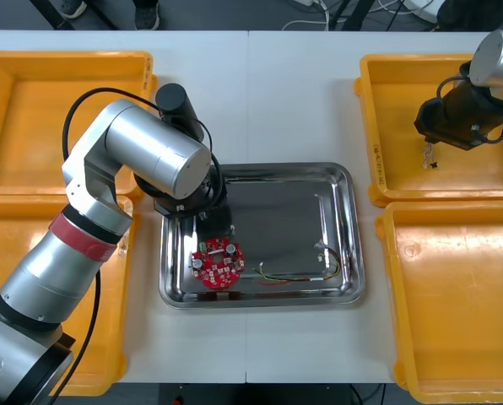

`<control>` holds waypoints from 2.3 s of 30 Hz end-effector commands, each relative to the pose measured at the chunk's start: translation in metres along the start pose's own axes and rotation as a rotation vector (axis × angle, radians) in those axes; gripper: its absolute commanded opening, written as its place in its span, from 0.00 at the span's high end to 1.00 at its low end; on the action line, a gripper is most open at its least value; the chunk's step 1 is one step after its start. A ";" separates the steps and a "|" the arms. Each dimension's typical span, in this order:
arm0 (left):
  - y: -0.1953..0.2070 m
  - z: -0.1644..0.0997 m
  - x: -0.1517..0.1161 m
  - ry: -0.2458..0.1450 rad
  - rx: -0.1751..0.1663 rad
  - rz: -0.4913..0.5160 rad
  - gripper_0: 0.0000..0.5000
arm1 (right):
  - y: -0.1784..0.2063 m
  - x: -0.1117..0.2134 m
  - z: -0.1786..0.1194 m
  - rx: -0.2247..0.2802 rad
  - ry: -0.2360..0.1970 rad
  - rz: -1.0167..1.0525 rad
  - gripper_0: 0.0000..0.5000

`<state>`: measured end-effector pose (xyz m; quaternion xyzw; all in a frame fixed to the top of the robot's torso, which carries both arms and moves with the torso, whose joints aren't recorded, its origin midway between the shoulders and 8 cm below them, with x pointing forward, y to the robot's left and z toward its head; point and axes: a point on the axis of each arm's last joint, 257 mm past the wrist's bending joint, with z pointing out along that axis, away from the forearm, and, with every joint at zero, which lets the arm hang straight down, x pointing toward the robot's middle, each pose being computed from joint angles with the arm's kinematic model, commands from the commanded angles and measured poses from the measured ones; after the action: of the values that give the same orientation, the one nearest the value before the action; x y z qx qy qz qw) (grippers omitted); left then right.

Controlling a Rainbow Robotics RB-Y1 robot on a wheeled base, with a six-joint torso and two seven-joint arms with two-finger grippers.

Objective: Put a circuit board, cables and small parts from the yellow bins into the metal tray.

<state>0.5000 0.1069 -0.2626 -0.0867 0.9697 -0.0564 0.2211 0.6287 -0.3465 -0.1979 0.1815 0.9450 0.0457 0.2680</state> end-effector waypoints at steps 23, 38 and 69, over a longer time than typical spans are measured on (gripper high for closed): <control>-0.027 -0.058 -0.039 -0.138 0.145 -0.066 0.00 | 0.014 0.003 -0.144 0.005 0.019 -0.118 1.00; 0.015 -0.133 -0.090 -0.258 0.108 -0.125 0.00 | 0.051 0.034 -0.164 -0.102 -0.095 -0.323 1.00; 0.158 -0.133 -0.185 -0.297 -0.010 -0.141 0.00 | 0.172 0.197 -0.145 -0.193 0.016 -1.252 1.00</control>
<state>0.5667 0.2859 -0.1284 -0.1736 0.9299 -0.0602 0.3186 0.4627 -0.1189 -0.1292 -0.3838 0.8861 -0.0159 0.2594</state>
